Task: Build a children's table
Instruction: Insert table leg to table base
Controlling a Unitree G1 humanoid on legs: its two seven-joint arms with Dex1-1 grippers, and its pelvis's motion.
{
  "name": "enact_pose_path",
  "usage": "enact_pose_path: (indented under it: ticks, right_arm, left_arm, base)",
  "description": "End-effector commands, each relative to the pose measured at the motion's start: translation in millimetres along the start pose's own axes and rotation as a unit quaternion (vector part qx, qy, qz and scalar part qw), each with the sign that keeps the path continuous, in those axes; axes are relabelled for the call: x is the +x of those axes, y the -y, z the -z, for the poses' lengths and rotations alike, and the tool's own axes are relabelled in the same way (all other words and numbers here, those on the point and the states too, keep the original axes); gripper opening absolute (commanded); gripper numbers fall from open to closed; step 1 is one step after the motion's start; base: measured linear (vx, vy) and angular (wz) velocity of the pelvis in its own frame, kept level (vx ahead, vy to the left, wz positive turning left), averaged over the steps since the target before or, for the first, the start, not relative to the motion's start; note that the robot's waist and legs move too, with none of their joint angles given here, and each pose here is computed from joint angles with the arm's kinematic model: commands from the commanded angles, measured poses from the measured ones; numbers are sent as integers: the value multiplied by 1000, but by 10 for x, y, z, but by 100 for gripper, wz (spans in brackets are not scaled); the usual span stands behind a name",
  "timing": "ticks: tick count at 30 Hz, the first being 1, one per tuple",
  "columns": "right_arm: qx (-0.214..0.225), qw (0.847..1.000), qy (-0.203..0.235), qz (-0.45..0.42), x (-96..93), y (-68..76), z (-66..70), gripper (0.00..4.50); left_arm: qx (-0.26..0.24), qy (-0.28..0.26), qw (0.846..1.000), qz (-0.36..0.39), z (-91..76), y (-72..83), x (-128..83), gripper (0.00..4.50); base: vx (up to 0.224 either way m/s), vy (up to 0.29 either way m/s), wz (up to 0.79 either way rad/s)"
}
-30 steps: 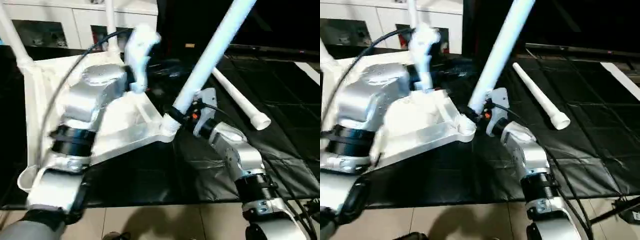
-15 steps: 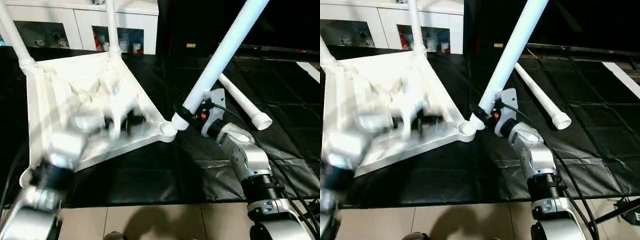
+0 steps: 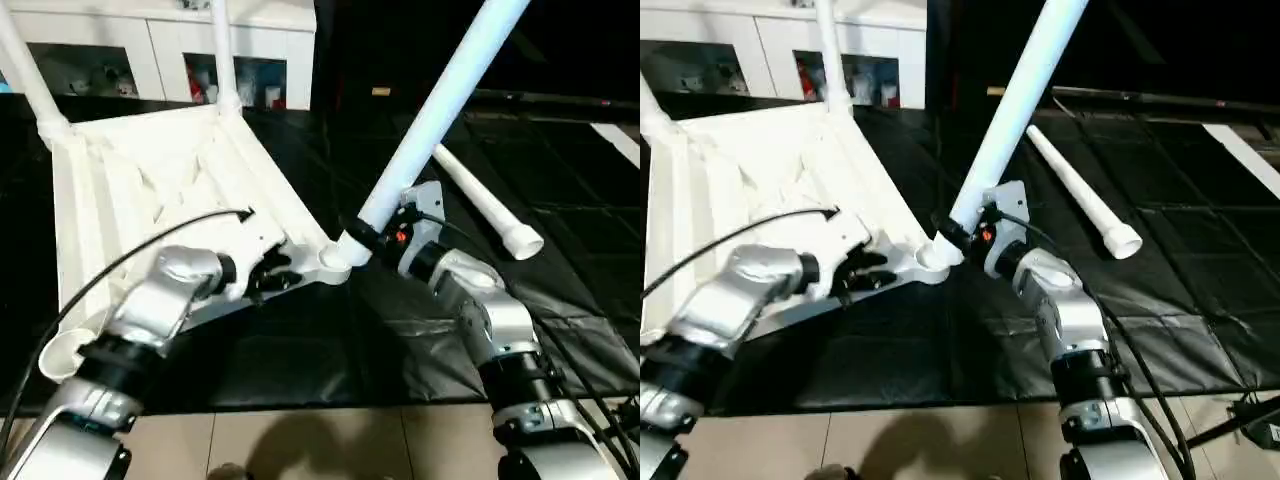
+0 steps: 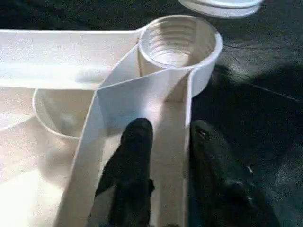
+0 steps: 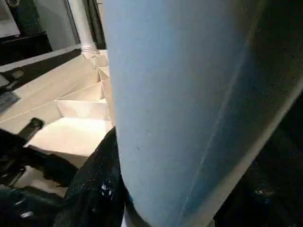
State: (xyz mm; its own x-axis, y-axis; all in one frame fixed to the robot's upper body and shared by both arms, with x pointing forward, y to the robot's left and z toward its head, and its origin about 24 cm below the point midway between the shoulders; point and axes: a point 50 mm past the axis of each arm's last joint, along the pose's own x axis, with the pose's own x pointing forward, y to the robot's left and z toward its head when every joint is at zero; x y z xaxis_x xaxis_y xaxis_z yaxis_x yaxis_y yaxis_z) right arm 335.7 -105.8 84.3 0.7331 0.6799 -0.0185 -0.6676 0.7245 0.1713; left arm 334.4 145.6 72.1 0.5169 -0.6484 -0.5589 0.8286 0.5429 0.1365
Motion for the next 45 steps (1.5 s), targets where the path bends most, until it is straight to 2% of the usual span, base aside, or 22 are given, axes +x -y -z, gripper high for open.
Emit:
enact_pose_path:
  ticks: [1, 5, 9, 11, 14, 19, 24, 26, 29, 40, 45]
  right_arm:
    - [-8, 1000, 4, -1, -24, 5, -29, 192]
    - [-8, 1000, 4, -1, -31, 5, -26, 192]
    - [-9, 1000, 2, -1, -38, 8, -21, 192]
    - [-10, 1000, 0, -2, -40, 3, -17, 192]
    - [-10, 1000, -2, -3, -41, 1, -12, 192]
    - [-10, 1000, -3, -5, -33, -3, -12, 192]
    - [-12, 1000, -11, -16, -20, -9, -16, 192]
    - [-15, 999, -16, -24, -9, -23, -9, 192]
    - [-31, 996, -54, -69, 41, -111, 71, 192]
    - [-44, 986, -113, -114, 147, -216, 257, 192]
    - [-55, 983, -133, -112, 165, -187, 291, 192]
  left_arm:
    - [13, 1, 1000, -2, -60, -53, -5, 104]
    - [16, -2, 1000, 11, -62, -59, 4, 63]
    - [20, -18, 999, 20, -34, -73, 11, 46]
    - [22, -27, 999, 24, -15, -86, 12, 16]
    - [30, -34, 999, 29, -6, -94, 12, 5]
    - [45, -39, 997, 38, -8, -90, 3, 0]
    - [56, -21, 996, 64, -42, -75, -23, 0]
    - [64, -14, 994, 87, -27, -39, -37, 0]
    - [96, -16, 982, 163, 63, 102, -103, 0]
    - [89, -18, 985, 144, 92, 68, -114, 0]
    - [90, -14, 985, 148, 94, 73, -139, 0]
  base:
    - [0, 0, 0]
    - [0, 0, 0]
    - [0, 0, 0]
    - [0, 0, 0]
    - [0, 0, 0]
    - [0, 0, 0]
    - [0, 0, 0]
    - [0, 0, 0]
    - [0, 0, 0]
    - [0, 0, 0]
    - [0, 0, 0]
